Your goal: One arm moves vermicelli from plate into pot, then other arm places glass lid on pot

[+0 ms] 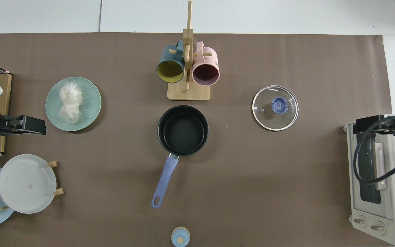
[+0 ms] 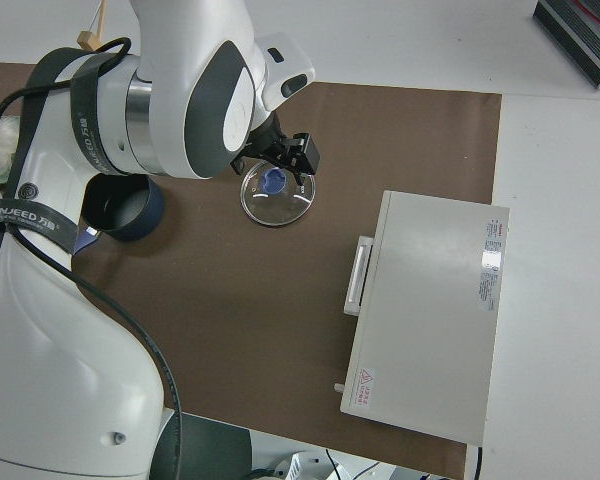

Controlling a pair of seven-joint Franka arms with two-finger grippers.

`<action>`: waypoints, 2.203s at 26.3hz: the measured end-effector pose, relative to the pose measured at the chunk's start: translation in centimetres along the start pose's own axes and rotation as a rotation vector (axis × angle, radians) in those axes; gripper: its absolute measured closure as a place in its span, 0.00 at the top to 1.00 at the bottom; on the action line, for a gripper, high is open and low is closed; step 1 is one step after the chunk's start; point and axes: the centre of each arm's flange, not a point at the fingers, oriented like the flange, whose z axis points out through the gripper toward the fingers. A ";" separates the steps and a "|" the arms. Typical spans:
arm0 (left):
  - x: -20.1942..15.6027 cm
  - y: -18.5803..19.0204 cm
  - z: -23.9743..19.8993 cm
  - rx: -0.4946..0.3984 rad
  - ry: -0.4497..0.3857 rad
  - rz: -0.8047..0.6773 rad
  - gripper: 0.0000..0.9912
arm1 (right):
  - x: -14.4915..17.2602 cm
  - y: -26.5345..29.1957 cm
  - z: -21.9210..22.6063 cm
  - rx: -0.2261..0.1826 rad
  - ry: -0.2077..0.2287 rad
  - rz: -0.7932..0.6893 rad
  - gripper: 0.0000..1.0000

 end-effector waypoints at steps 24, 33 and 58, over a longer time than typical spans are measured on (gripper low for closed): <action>0.0 0.0 0.0 0.000 0.000 0.000 1.00 | 0.1 -1.0 0.2 0.001 -0.002 -0.018 1.00; 0.0 0.0 0.0 0.000 0.000 0.000 1.00 | 1.4 -1.4 1.2 0.000 -0.010 -0.022 1.00; 0.0 0.0 0.0 0.000 0.000 0.000 1.00 | 11.8 -9.2 10.6 0.007 -0.022 -0.121 1.00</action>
